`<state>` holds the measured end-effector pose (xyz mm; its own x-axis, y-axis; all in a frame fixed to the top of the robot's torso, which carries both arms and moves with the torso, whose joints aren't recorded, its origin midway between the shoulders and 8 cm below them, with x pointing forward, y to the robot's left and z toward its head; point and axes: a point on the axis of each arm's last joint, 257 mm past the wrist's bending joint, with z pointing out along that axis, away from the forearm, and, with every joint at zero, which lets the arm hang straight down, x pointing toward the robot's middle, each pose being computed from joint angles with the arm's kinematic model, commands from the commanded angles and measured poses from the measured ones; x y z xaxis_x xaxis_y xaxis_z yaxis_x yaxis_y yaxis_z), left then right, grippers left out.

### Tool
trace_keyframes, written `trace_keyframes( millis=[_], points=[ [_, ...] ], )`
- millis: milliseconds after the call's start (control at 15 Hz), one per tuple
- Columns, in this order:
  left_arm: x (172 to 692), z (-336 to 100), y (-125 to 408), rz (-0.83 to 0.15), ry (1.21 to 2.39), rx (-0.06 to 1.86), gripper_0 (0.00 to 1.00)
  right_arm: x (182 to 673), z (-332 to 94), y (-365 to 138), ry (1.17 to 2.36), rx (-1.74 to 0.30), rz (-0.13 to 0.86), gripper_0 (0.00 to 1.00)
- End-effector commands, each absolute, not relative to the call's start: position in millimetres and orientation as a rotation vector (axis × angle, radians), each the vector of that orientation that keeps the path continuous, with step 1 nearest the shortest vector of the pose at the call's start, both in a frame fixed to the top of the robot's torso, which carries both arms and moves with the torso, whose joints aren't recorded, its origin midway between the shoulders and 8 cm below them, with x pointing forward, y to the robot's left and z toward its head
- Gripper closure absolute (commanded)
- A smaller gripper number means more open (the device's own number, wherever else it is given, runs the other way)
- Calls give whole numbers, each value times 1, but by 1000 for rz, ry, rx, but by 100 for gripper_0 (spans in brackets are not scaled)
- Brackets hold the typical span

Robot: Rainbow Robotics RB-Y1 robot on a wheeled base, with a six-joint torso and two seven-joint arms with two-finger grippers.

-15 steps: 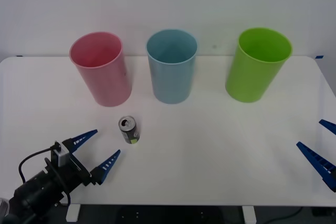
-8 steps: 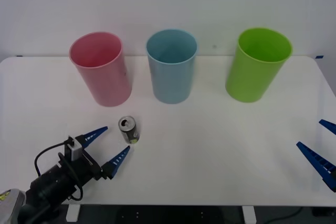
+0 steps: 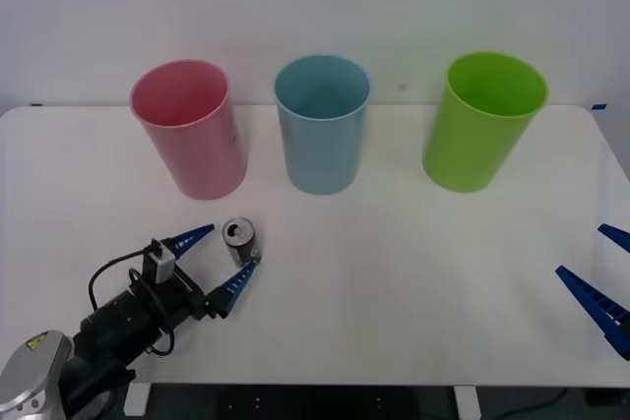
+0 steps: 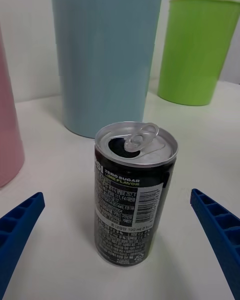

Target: Grasp the object on the table and drop it into the matching bin: aluminum can to the light blue bin, PET bottle to the pink bin.

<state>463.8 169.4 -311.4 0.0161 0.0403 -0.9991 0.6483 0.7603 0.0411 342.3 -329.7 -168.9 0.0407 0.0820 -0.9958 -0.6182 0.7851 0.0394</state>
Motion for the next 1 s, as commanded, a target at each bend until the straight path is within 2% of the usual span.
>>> trace_keyframes(
  millis=[67,1000],
  points=[
    [470,-312,164,-510,1504,591,0,342,-169,-330,1441,-465,567,0],
    [488,-317,146,-525,1518,604,0,342,-169,-330,1441,-465,567,0]
  ],
)
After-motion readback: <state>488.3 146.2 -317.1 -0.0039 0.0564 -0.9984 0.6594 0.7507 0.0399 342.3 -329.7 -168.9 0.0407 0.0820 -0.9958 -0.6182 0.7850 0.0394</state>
